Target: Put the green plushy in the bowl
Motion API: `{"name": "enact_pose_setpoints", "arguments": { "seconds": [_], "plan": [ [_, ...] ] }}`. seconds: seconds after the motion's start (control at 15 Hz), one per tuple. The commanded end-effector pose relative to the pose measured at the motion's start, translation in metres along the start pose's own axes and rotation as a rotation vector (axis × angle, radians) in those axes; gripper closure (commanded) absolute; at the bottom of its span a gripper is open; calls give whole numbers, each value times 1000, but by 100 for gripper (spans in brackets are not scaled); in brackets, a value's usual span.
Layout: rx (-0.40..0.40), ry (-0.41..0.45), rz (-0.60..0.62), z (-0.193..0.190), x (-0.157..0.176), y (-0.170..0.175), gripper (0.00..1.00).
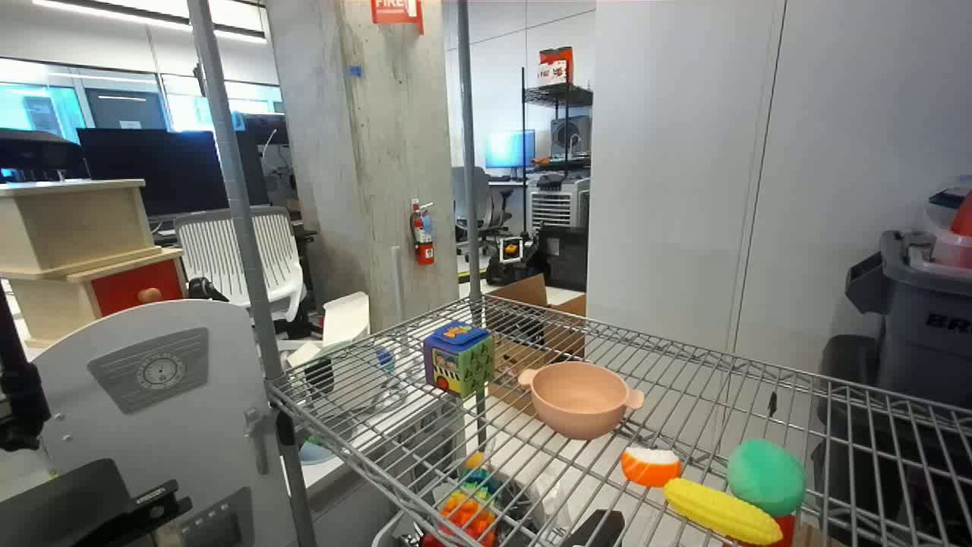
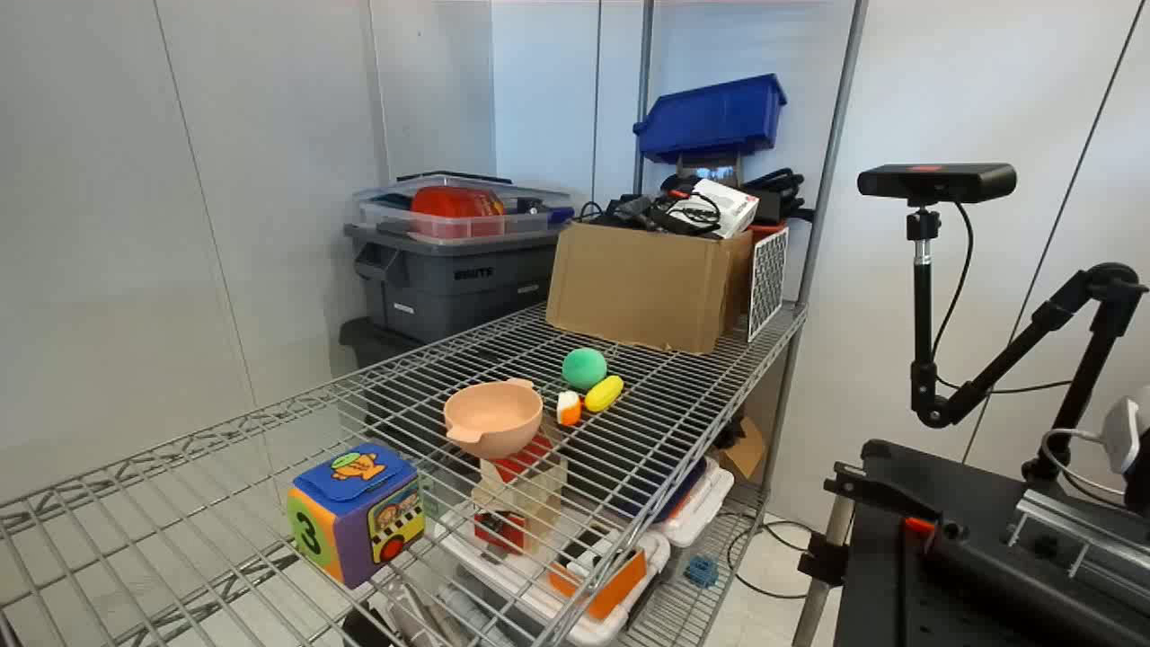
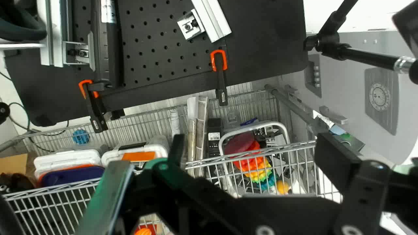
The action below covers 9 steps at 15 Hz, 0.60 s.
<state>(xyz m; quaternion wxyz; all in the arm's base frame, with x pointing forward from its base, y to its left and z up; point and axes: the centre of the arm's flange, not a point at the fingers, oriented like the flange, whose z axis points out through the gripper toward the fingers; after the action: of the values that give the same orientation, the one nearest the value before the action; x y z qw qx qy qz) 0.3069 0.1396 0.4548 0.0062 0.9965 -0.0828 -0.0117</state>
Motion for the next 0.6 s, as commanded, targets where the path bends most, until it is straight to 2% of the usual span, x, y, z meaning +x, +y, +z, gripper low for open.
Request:
{"name": "enact_pose_setpoints", "arguments": {
  "seconds": [0.0, 0.2, 0.4, 0.53],
  "plan": [
    [0, 0, 0, 0, 0, 0, 0],
    [0, 1, 0, 0, 0, 0, 0],
    [33, 29, 48, -8, 47, 10, 0],
    [76, 81, 96, -20, 91, 27, 0]
  ]
}}
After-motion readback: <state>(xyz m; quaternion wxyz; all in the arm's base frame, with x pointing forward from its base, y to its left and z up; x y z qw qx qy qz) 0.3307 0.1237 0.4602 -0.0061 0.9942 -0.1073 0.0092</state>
